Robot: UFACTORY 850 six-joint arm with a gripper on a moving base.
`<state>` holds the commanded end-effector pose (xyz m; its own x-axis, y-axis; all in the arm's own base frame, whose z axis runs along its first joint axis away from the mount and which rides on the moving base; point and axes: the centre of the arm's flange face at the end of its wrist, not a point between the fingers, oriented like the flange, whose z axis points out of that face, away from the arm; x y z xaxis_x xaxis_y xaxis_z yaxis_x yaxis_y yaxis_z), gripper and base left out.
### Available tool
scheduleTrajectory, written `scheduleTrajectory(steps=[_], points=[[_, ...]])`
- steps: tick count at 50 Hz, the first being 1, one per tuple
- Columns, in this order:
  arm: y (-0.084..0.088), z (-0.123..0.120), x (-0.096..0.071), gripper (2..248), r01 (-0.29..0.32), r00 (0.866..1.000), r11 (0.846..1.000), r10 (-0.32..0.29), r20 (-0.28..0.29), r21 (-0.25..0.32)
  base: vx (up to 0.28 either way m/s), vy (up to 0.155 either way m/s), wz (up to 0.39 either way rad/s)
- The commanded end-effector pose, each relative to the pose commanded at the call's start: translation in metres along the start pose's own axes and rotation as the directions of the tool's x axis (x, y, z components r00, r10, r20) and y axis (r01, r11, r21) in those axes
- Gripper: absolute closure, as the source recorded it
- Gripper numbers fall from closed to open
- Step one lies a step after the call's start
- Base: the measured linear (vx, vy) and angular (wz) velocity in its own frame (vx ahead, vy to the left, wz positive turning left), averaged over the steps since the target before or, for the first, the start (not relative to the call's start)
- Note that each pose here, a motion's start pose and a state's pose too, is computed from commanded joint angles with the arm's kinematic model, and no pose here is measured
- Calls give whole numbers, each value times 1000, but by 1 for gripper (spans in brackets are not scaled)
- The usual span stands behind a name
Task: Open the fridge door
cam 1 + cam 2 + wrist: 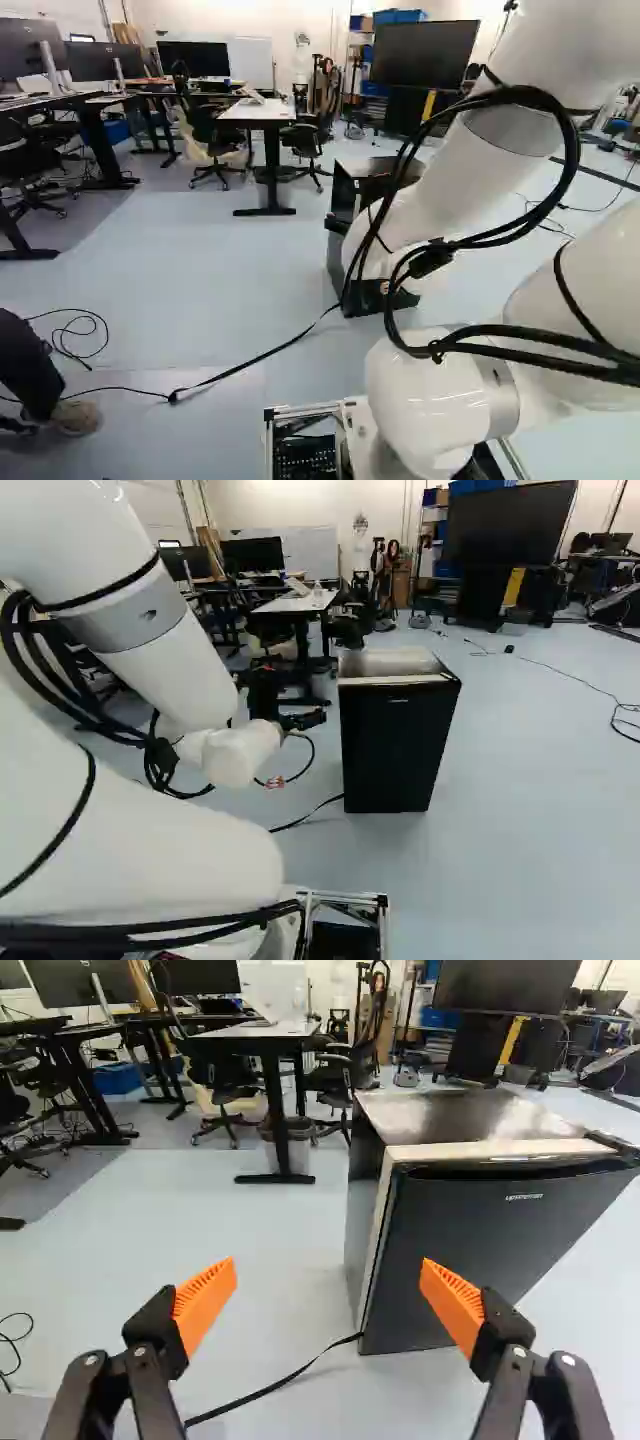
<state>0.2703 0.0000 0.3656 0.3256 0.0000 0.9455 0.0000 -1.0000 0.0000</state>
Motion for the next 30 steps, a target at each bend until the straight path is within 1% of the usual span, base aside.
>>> scheduleTrajectory(steps=[18, 30], points=[[0, 0, 0, 3, 0, 1000, 1000, 0, 0, 0, 0, 0, 0], [0, 5, 3, 3, 0, 1000, 1000, 0, 3, 0, 0, 0, 0]])
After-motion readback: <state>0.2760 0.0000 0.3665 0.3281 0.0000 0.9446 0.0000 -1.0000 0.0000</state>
